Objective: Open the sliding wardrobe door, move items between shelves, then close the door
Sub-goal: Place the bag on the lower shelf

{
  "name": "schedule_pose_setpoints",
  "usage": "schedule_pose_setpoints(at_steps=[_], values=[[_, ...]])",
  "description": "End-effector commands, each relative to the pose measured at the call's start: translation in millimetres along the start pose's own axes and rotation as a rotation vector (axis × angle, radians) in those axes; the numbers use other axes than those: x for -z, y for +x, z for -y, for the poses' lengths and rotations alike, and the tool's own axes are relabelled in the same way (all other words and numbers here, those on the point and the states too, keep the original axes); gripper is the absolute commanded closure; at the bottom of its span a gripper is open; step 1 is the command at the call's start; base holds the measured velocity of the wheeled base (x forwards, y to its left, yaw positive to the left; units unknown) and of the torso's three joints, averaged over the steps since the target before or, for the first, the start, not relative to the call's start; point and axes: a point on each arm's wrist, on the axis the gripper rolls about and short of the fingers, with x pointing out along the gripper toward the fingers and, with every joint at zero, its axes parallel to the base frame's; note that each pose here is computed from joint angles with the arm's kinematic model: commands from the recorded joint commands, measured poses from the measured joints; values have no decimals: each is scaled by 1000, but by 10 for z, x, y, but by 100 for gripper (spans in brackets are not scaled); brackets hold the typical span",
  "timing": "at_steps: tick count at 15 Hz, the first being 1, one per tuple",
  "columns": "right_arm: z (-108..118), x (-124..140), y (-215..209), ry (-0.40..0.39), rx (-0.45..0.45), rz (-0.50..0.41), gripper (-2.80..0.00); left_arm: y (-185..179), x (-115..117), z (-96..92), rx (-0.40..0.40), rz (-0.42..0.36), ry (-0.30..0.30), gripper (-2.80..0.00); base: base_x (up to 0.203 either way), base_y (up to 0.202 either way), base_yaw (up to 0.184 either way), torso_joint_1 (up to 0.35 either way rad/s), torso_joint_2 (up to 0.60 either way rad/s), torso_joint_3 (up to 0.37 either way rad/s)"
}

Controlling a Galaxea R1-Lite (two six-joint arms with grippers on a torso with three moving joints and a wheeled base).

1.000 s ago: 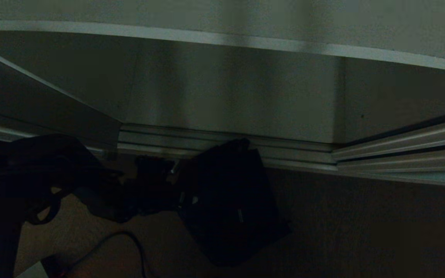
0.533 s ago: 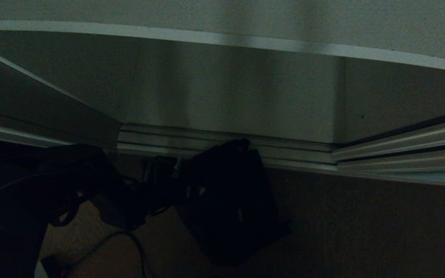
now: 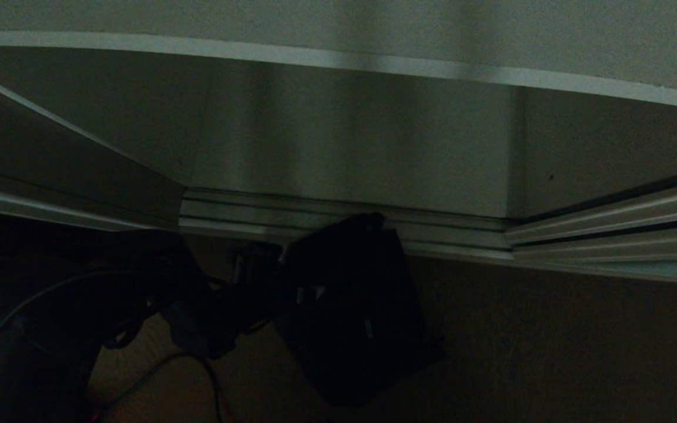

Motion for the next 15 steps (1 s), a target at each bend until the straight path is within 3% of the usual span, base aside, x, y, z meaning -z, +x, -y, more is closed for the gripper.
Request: schedule_pose_setpoints(at_steps=[1,10,15], values=[[0,0,0,0,-1,0,0,44,-5,18,2,14,-6,0,0,0,0,0,0,0],[0,0,0,0,-1,0,0,-134,-166,114,10,77,-37,0,0,0,0,0,0,0],[0,0,0,0,-1,0,0,-602,-368,265,46,47,-62,0,0,0,0,0,0,0]])
